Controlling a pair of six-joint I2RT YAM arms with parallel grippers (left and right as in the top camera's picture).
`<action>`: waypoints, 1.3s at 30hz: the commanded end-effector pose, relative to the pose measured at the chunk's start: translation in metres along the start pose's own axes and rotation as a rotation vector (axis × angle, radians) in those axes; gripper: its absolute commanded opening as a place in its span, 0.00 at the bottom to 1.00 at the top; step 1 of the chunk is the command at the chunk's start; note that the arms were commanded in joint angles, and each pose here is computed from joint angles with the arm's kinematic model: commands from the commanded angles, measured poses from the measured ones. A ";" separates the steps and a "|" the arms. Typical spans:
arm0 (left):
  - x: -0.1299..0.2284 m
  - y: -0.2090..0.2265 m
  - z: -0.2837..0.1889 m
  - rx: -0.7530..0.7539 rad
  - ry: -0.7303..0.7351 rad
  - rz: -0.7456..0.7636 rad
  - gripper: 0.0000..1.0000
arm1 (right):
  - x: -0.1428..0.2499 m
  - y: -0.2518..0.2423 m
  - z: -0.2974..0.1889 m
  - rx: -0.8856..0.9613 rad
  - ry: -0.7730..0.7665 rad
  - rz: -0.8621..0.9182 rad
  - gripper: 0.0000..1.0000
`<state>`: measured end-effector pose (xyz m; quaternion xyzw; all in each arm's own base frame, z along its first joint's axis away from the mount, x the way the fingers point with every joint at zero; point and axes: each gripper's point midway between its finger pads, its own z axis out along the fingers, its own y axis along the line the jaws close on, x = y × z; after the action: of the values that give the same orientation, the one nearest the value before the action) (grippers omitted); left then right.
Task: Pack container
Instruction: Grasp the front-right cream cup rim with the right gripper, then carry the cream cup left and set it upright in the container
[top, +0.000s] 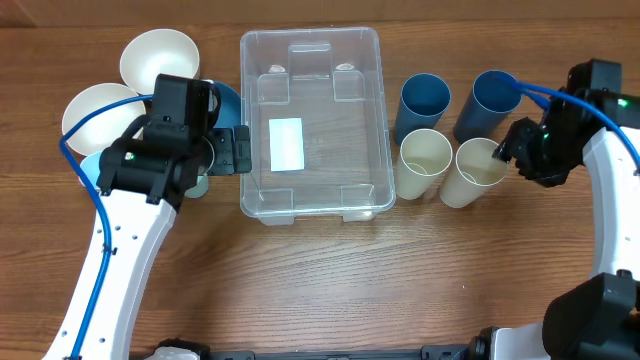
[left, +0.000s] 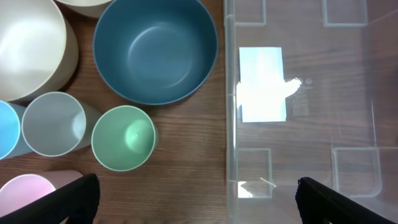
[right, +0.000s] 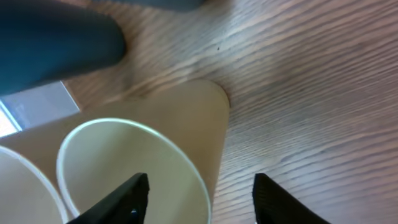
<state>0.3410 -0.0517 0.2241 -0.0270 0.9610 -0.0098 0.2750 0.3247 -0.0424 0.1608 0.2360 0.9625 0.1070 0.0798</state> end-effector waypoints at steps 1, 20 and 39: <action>-0.007 -0.001 -0.003 0.003 -0.018 0.022 1.00 | 0.006 0.000 0.008 -0.012 0.009 0.020 0.54; -0.007 -0.001 -0.003 0.002 -0.016 0.022 1.00 | 0.004 -0.011 0.011 0.043 -0.006 0.026 0.04; -0.008 -0.001 -0.003 0.002 -0.022 0.021 1.00 | 0.011 0.073 -0.203 -0.100 -0.427 -0.097 0.04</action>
<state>0.3419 -0.0519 0.2225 -0.0269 0.9616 -0.0093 0.2728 0.3102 -0.0389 0.3172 0.2484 0.9414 0.0612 0.2196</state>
